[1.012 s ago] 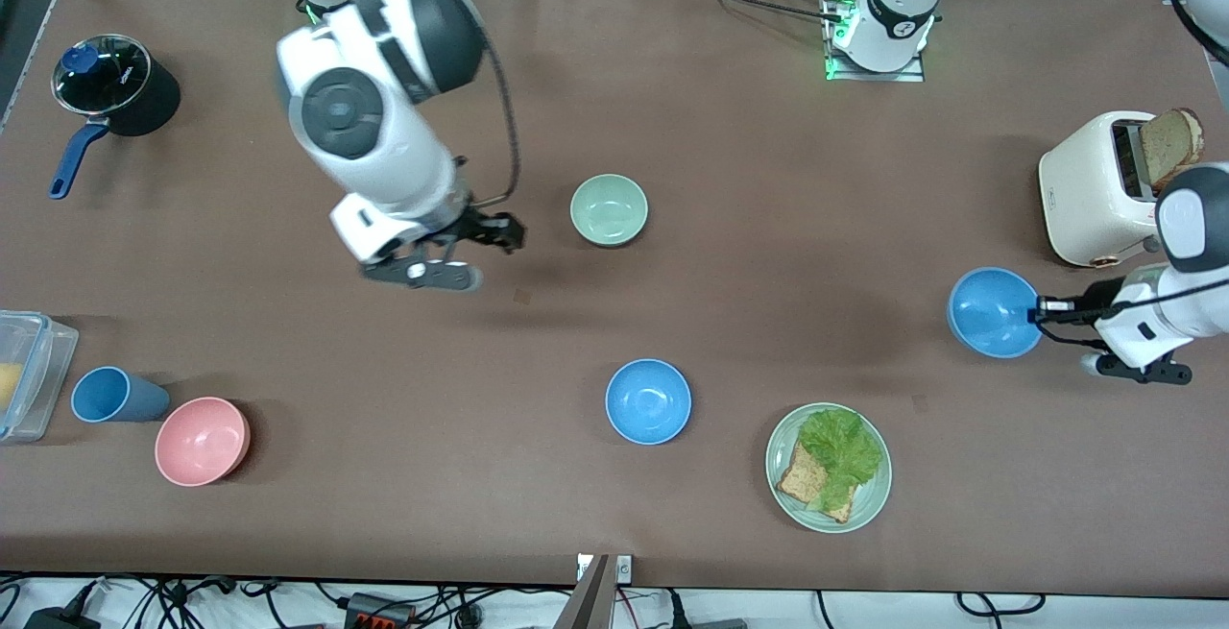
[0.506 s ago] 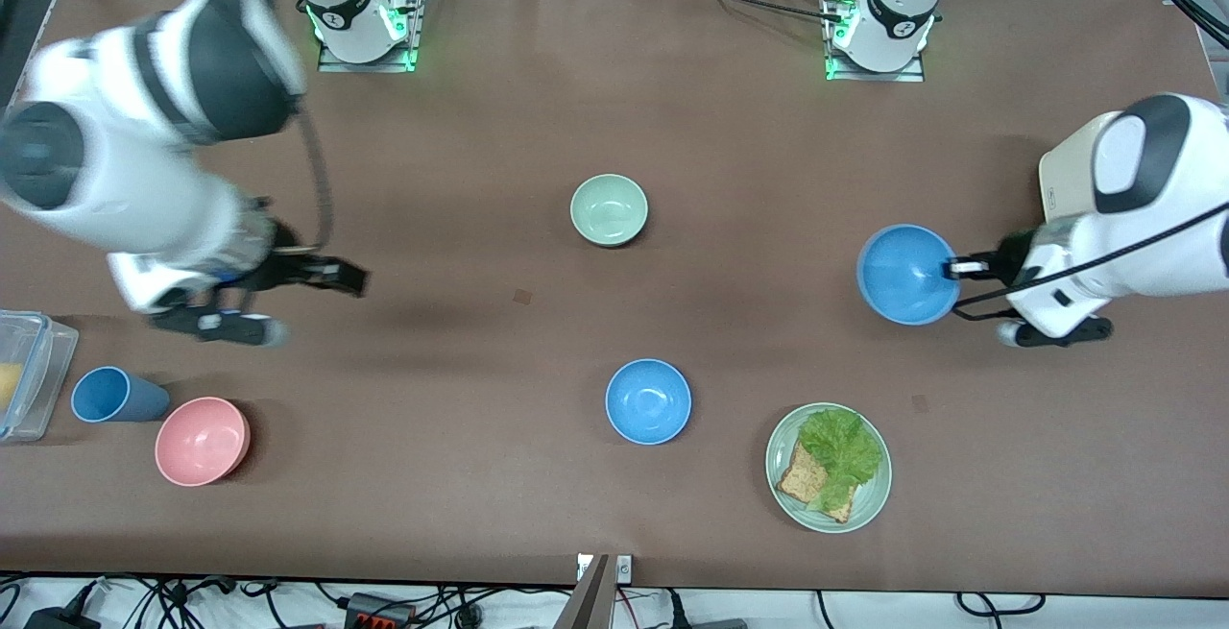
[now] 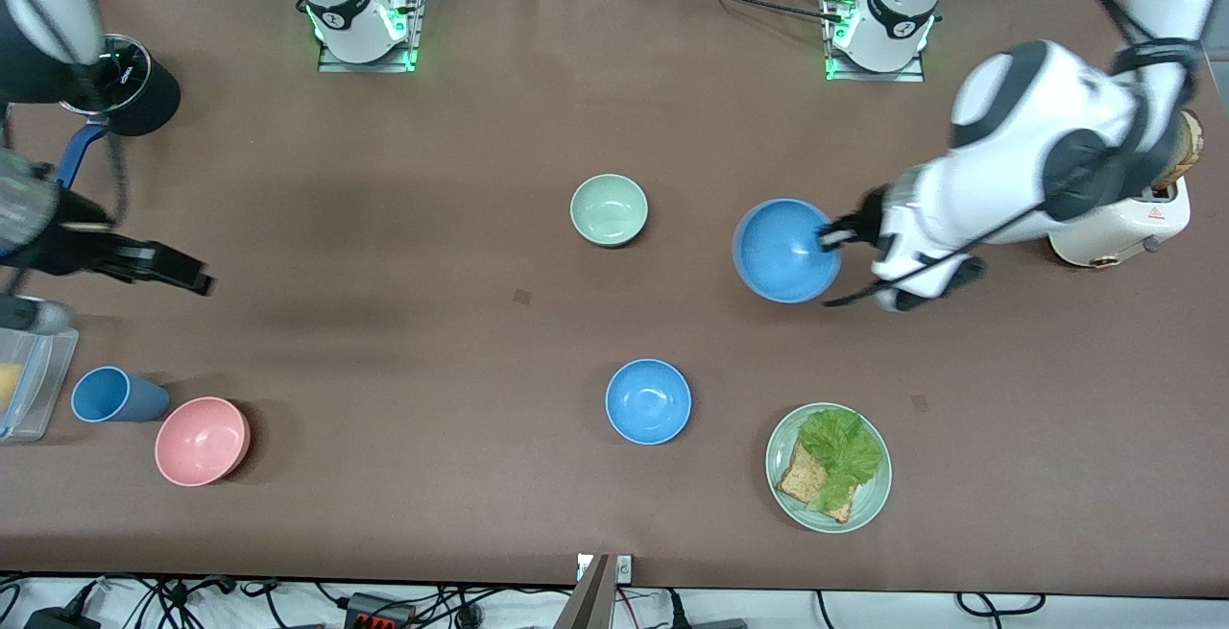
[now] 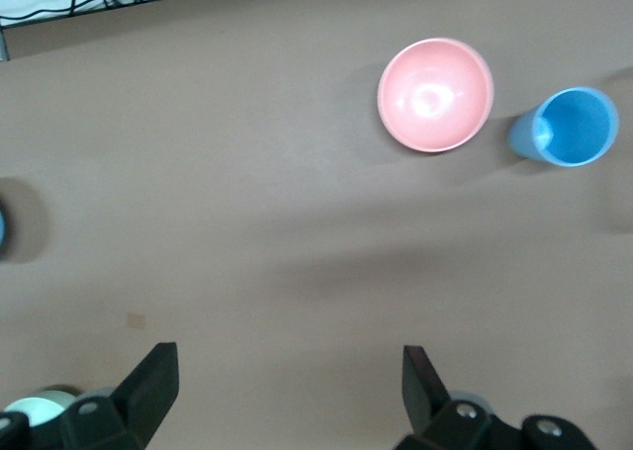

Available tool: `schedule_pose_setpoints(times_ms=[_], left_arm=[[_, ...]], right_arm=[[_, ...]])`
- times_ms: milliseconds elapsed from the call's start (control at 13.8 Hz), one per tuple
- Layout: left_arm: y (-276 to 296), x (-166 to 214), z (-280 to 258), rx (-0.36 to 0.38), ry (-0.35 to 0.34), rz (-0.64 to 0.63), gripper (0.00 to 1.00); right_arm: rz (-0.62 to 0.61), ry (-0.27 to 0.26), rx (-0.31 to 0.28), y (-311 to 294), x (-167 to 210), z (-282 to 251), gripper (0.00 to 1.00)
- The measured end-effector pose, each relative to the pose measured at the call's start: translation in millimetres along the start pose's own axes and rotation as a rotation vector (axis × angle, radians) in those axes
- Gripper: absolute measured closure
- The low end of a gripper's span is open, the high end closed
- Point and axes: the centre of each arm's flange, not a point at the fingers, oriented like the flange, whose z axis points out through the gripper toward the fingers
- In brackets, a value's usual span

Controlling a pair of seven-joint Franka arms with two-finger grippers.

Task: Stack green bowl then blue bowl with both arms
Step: 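Carry the blue bowl over the green bowl and lower it inside, then open the left gripper to release the blue bowl in the green bowl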

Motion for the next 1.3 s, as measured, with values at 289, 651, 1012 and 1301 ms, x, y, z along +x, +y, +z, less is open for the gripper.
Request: schedule_pose_setpoints(times_ms=[289,651,1012,1301], left_arm=[[74,-72,73,-0.038,-0.022,-0.112,0.95],[94,-140,158,-0.045,-0.028,-0.139,0.95],[76,-158,209,-0.008,0.018,-0.105,0.95],[70,-169,229,0.001,0.039,-0.084,0.95]], right_arm=[[-0.066,0.035,-0.003,49,-7,-30,0.0],[-0.089,0.0,-0.042,50,-26,-40,0.0],[-0.108,-0.014,-0.072,42,-42,-41,0.0],[-0.106,-0.023,-0.079,42,-44,-37,0.0]])
